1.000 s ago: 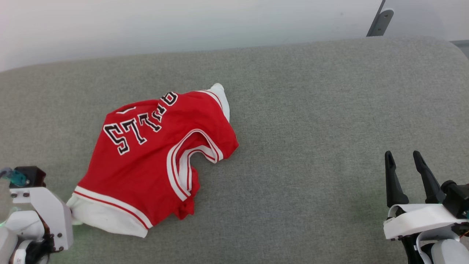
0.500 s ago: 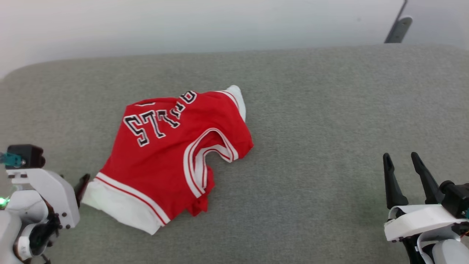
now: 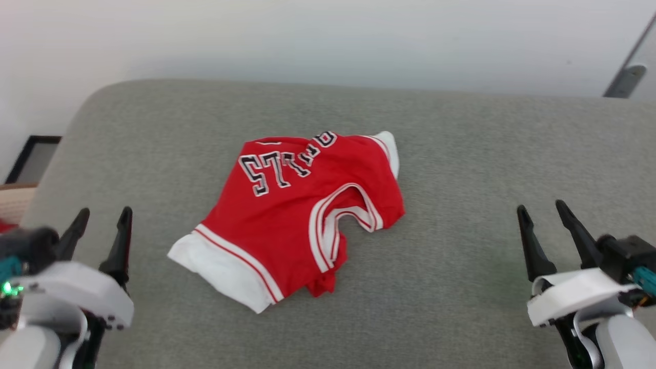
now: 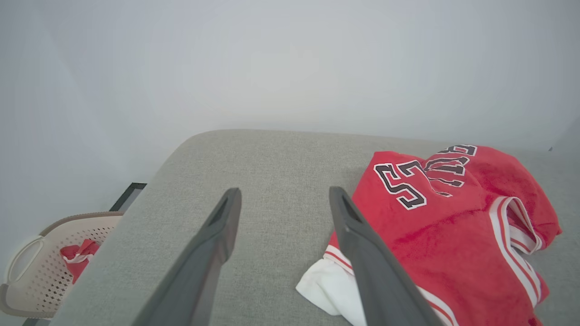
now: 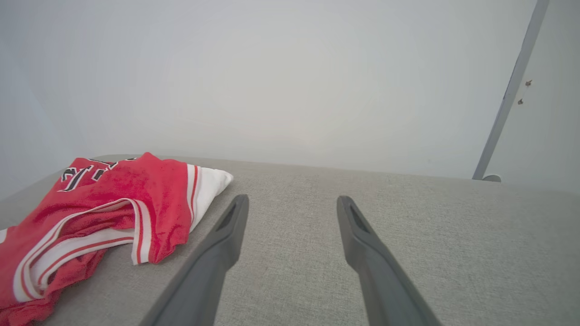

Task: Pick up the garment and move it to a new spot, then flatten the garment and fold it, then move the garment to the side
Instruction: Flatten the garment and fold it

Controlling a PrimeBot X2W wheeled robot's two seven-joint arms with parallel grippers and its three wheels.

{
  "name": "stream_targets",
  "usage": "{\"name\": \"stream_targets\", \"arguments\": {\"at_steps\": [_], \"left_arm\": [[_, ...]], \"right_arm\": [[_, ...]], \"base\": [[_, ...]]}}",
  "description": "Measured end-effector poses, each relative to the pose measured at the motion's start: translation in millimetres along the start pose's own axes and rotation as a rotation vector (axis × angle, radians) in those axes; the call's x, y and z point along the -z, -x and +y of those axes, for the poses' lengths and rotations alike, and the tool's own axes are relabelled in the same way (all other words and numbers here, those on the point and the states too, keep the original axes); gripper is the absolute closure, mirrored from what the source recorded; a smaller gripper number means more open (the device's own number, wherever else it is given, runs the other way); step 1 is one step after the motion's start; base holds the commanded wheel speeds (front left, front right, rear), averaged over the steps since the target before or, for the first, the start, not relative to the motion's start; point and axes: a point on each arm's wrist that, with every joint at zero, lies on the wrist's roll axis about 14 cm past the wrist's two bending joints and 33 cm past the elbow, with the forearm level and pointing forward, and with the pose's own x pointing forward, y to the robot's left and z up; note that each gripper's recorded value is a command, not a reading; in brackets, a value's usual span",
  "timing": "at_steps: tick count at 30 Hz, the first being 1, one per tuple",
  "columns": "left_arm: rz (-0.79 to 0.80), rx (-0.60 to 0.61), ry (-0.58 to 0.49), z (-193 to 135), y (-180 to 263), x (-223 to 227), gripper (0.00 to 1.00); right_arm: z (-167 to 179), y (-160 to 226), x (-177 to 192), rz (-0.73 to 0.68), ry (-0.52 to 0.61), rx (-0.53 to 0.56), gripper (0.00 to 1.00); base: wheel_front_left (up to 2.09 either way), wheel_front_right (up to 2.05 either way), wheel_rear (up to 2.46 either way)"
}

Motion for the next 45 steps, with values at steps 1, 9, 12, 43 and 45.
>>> {"name": "stream_targets", "arguments": {"at_steps": [1, 9, 12, 43, 45], "left_arm": [[-0.028, -0.014, -0.005, 3, 6, -2, 0.0], [-0.2, -0.151, 0.046, 26, 48, -11, 0.0], [-0.211, -0.19, 0.068, 31, 59, -6, 0.0], [-0.248, -0.406, 0.122, 69, 110, 19, 0.0], [-0.253, -0.4, 0.119, 69, 110, 19, 0.0]], "right_arm": [[6, -5, -1, 0.003, -0.001, -0.021, 0.0], [51, -45, -1, 0.065, 0.014, -0.18, 0.0], [68, -58, 6, 0.117, 0.028, -0.238, 0.0], [125, -97, 123, 0.67, 0.184, -0.424, 1.0], [120, -98, 117, 0.658, 0.187, -0.417, 1.0]], "base": [[0.0, 0.0, 0.0], [0.0, 0.0, 0.0], [0.0, 0.0, 0.0], [0.0, 0.0, 0.0], [0.0, 0.0, 0.0]]}}
